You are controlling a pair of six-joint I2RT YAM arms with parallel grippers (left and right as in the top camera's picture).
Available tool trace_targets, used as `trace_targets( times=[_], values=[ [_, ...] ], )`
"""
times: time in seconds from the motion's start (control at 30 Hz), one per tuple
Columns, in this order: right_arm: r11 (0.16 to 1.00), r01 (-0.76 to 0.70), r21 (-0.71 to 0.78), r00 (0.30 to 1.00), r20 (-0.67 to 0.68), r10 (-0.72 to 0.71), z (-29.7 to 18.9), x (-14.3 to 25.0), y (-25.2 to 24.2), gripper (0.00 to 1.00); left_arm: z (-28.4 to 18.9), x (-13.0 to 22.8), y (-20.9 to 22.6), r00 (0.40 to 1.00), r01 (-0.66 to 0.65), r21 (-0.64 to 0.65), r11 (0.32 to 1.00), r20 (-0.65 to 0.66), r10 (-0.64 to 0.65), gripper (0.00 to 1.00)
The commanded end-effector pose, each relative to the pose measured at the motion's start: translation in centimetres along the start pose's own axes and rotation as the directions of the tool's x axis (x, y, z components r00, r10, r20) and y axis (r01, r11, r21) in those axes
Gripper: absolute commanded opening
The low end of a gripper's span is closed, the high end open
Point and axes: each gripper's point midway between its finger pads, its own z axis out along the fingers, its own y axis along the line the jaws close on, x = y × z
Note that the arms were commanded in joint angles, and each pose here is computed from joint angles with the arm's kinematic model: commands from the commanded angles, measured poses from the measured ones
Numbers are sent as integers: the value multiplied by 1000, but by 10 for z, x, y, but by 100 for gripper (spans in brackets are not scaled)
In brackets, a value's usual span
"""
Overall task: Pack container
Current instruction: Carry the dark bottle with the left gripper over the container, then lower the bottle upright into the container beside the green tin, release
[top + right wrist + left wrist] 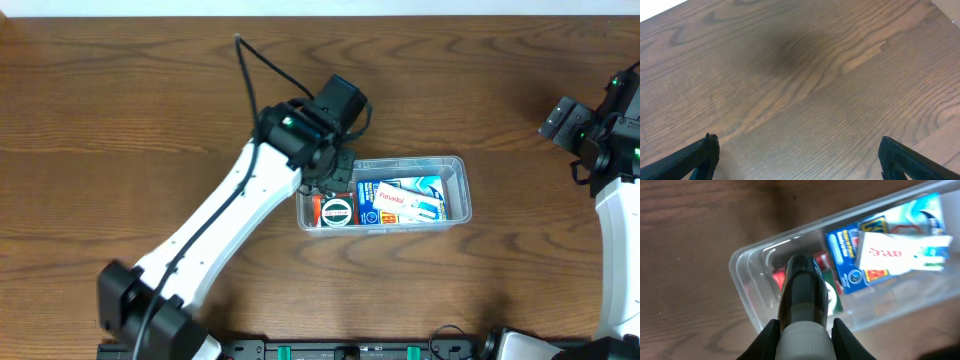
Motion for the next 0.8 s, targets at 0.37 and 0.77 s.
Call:
trace_targets(
  times=[0.37,0.77],
  values=[
    [1000,-18,1,1000,11,18,-2,-5,-1,99,25,-16,8,992,-126,-78,989,2,127,10],
    [1000,-18,1,1000,11,18,-2,-5,-1,99,35,-5,12,823,-568,-59,821,-74,564,10]
  ],
)
